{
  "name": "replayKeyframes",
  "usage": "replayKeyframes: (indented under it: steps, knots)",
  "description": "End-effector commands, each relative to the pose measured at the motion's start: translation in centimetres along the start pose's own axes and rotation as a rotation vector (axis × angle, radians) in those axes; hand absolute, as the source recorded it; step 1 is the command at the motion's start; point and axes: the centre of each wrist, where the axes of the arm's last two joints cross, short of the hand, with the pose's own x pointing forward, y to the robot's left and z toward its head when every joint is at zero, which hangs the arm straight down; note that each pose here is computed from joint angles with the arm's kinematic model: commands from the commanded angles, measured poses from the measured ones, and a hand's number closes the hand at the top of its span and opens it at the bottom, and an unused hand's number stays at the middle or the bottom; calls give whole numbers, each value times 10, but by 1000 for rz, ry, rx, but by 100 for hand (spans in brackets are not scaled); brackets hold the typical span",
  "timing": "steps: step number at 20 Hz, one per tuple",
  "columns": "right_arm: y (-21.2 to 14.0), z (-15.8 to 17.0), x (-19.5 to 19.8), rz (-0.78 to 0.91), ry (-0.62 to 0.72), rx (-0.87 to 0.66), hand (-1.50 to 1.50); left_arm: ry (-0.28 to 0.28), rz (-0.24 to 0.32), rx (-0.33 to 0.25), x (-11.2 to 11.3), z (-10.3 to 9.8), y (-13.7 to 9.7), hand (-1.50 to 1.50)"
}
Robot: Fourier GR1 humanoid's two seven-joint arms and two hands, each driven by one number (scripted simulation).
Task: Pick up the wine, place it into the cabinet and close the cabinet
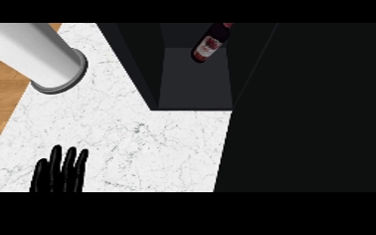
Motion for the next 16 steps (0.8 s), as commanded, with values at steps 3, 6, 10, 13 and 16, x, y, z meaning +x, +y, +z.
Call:
replayKeyframes:
  steps: [3,6,10,13,16]
  knots:
    - [33,22,27,22,-80,206,150,-21,-3,39,14,-2,31,-150]
    - [45,26,30,16,-92,261,150,-37,1,34,23,-10,42,-150]
    - [65,17,29,6,-102,298,150,-15,-32,50,27,-7,59,-150]
    - [75,17,36,-26,-119,296,150,-24,-33,37,41,-17,67,-150]
    - [87,9,35,-63,-114,321,150,-25,-45,36,40,-25,90,-150]
